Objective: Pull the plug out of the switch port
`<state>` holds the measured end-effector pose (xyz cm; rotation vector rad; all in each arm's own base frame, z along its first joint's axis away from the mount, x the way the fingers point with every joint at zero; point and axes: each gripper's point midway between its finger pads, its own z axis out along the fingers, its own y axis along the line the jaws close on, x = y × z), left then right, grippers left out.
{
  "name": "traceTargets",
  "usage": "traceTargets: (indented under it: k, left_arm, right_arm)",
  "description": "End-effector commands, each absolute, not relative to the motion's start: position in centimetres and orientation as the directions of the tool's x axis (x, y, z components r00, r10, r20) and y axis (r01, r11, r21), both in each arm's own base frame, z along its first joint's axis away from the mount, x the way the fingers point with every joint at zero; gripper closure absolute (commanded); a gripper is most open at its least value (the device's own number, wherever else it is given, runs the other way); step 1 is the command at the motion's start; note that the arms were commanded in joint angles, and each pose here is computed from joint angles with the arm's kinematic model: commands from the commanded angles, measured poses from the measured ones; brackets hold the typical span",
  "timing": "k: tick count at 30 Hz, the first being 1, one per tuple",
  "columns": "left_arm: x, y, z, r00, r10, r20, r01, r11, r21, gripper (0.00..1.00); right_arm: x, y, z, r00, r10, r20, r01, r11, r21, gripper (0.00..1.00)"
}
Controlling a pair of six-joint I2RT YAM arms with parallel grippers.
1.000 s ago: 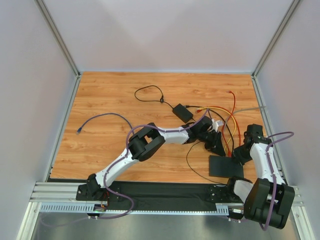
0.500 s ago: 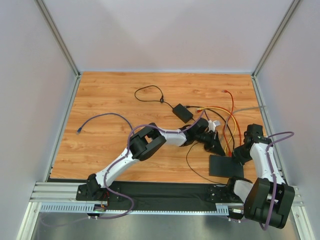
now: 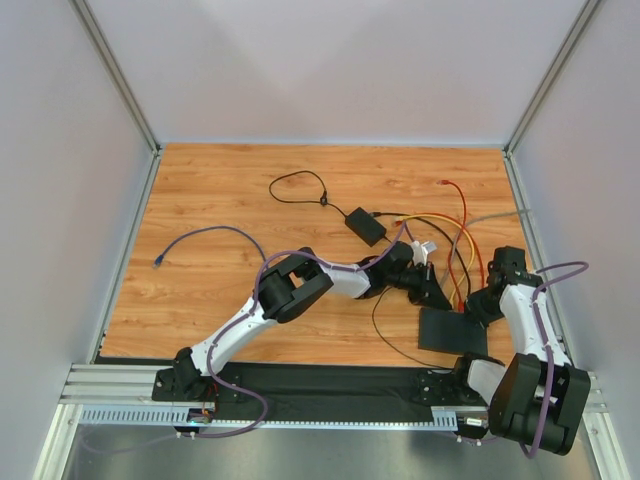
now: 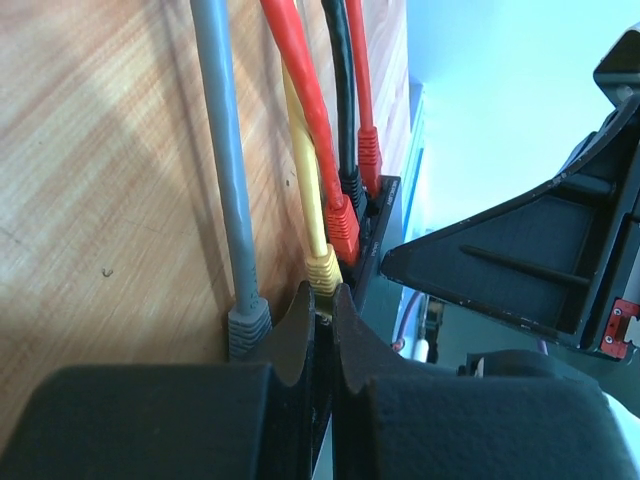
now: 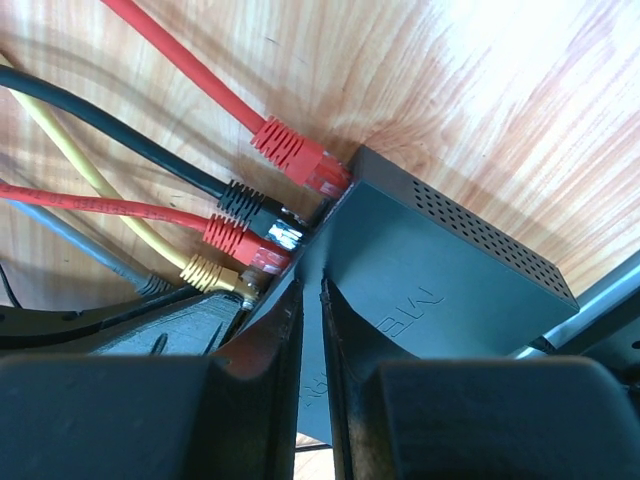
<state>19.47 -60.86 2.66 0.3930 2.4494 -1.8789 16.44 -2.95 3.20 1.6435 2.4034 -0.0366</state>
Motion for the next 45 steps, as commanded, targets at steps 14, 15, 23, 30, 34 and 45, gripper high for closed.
traceTargets:
  k: [14,15,23,30,34,45]
  left_arm:
    - [24.7,-59.5,0.2,-0.956,-0.028,-0.291,0.247,0.453,-0.857,1.0]
    - [24.6,-59.5,0.2,-0.957,-0.02,-0.291,0.25,0.456,-0.854,1.0]
    - [24.8,-59.3,2.8,-0.921,0.066,-0.383,0.371,0.446,-0.815,1.0]
    - [25.3,-57.8,2.5,-0.9,0.215,-0.379,0.433,0.541,-0.721,1.0]
    - [26.2,-56.7,2.2,-0.899,0.205,-0.386,0.43,0.57,-0.7,1.0]
    - [30.1,-53.0,0.7,-0.899,0.25,-0.359,0.433,0.621,-0.653,1.0]
  right_arm:
    - [14.9,-3.2,0.0,-0.374,0.903,-0.213,0.925,0.381,-0.01,0.86]
    - [14.9,-3.2,0.0,-0.372,0.903,-0.213,0.925,0.379,-0.01,0.86]
    - [15.5,-3.4,0.6,-0.399,0.888,-0.226,0.912,0.411,0.005,0.86]
    - [15.7,-3.1,0.8,-0.405,0.887,-0.223,0.906,0.422,0.029,0.86]
    - [15.9,-3.1,1.1,-0.407,0.884,-0.229,0.904,0.426,0.039,0.86]
    - [17.0,-3.5,2.0,-0.426,0.868,-0.256,0.888,0.455,0.063,0.86]
